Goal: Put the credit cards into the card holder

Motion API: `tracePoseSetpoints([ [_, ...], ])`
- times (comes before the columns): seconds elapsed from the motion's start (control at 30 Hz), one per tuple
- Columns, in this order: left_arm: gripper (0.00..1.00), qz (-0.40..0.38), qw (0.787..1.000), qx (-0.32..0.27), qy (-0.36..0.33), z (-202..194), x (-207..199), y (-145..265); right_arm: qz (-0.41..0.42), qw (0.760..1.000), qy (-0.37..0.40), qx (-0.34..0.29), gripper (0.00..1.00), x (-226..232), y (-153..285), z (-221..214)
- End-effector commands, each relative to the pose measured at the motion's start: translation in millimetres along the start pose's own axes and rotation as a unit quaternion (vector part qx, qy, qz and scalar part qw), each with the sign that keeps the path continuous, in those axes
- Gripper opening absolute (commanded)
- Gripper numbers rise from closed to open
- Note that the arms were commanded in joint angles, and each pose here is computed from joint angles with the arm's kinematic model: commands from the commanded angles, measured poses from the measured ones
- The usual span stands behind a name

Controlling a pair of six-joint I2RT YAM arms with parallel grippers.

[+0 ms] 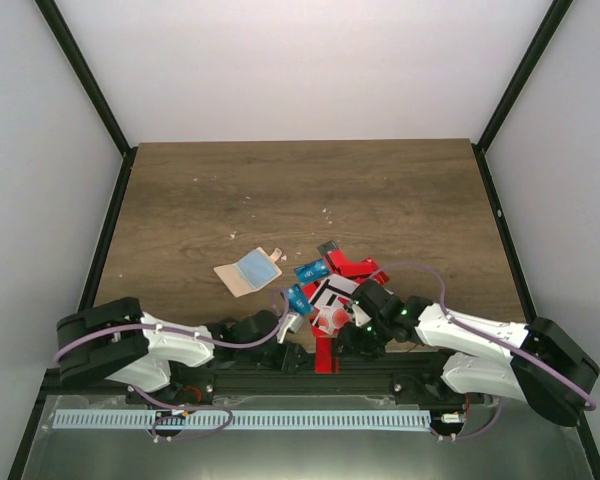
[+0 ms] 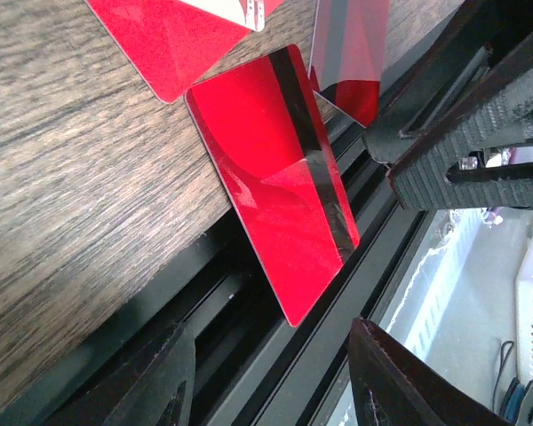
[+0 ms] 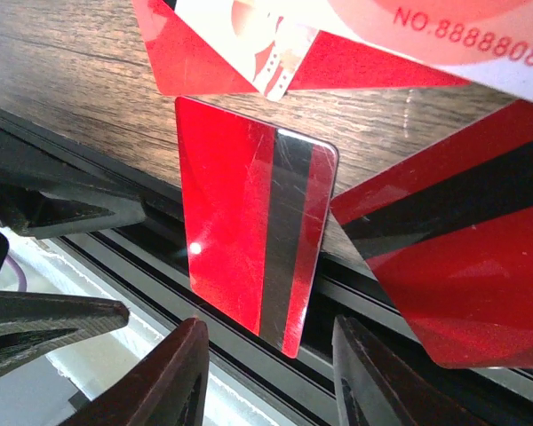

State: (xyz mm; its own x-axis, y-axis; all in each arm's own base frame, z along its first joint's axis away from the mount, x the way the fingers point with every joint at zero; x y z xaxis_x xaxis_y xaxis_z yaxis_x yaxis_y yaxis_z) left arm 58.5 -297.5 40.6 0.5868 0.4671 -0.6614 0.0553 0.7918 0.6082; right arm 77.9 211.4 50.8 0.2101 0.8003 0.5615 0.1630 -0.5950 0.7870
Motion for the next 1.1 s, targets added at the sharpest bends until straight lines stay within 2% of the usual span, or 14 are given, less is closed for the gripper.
tracePoseSetpoints([
  [0.0,0.5,-0.022,0.999,-0.023,0.005,15,-12,-8,0.009,1.0,0.006,0.007,0.39,2,-2,-2],
  [0.33,0.5,-0.01,1.0,-0.017,0.025,14,-3,-25,0.016,1.0,0.005,0.012,0.3,-2,-5,-5],
  [0.57,0.45,-0.01,0.999,-0.013,0.03,17,0,-38,0.016,1.0,0.002,0.017,0.26,-7,-8,-6],
  [0.73,0.37,-0.004,0.999,-0.017,0.033,18,3,-42,0.017,1.0,0.001,0.018,0.23,-8,-9,-7],
  [1.07,0.09,-0.025,0.999,-0.037,0.017,29,-7,-41,0.024,0.999,-0.002,0.024,0.17,-8,-12,-8],
])
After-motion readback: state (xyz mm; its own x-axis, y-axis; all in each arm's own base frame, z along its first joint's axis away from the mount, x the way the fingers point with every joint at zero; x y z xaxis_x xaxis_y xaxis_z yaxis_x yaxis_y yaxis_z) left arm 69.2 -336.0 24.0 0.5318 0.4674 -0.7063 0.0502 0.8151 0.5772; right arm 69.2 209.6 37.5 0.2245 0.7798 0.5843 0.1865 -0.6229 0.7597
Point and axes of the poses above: each gripper's point midway between its finger pads, its own y axis back along the fingers, its own x axis along the line the jaws close on, z = x × y, the point moved 2 cm from there along y, back along the fingers, and after that the axes turned 15 degrees about -y, right-handed, at the moved point
